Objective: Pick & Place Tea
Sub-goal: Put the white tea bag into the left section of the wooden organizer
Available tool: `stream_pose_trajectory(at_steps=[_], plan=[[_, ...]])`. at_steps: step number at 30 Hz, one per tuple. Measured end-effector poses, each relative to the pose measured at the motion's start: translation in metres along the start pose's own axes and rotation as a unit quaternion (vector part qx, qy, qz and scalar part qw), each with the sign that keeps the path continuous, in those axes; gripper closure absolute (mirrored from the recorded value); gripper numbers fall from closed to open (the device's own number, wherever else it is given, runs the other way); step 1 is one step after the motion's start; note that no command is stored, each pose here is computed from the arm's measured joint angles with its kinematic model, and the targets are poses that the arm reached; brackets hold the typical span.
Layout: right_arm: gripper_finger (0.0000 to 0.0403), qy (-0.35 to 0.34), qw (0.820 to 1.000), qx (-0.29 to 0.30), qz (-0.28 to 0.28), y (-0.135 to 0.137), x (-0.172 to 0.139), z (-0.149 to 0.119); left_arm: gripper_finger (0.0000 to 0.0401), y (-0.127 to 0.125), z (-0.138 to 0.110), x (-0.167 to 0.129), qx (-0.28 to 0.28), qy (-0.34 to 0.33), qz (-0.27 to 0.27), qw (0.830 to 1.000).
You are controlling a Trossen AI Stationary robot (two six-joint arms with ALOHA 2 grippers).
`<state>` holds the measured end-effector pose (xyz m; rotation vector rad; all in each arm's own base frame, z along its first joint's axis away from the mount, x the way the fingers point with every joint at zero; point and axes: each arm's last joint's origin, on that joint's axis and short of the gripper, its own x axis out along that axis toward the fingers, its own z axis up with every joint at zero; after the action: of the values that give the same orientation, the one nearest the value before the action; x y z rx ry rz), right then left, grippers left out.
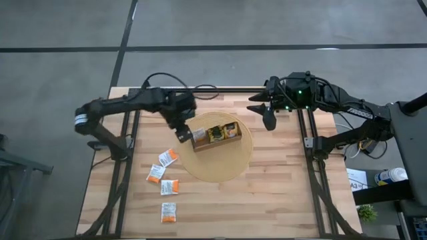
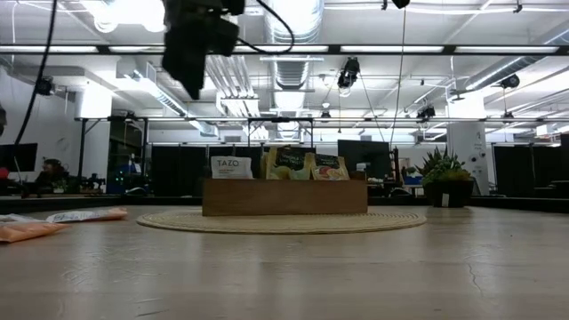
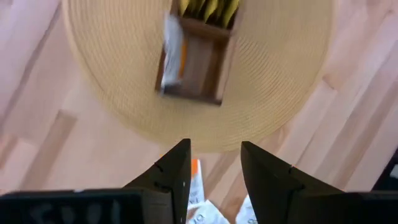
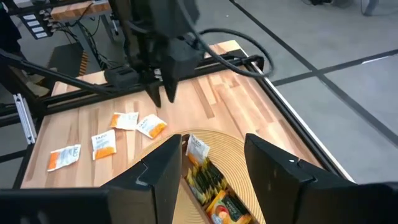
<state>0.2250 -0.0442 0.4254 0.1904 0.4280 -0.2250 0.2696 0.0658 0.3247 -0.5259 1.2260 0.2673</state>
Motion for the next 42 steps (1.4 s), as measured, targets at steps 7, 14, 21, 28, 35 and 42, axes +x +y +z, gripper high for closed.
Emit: stream_pose_trajectory(at_steps=[7, 14, 21, 28, 35, 42], plan=[[0.0232, 0.0, 1.0, 0.0, 0.0, 0.0, 0.0, 0.0, 0.0268, -0.001, -0.056, 0.006, -0.101, 0.016, 0.004, 0.995], [0.0232, 0.0, 1.0, 0.01, 0.0, 0.0, 0.0, 0.0, 0.0268, 0.0, -0.101, 0.02, -0.253, 0.037, 0.025, 0.966], [0.0232, 0.0, 1.0, 0.015, 0.0, 0.0, 0.0, 0.0, 0.0268, 0.002, -0.124, 0.032, -0.374, 0.017, 0.066, 0.925], [0.0232, 0.0, 1.0, 0.02, 0.0, 0.0, 0.0, 0.0, 0.0268, 0.001, -0.139, 0.052, -0.426, 0.023, 0.093, 0.9], [0.0232, 0.0, 1.0, 0.021, -0.001, 0.0, 0.0, 0.0, 0.0268, -0.005, -0.144, 0.076, -0.424, 0.004, 0.051, 0.904], [0.0232, 0.001, 1.0, 0.018, -0.001, 0.0, 0.0, 0.0, 0.0268, -0.001, -0.154, 0.088, -0.445, 0.028, 0.059, 0.893]])
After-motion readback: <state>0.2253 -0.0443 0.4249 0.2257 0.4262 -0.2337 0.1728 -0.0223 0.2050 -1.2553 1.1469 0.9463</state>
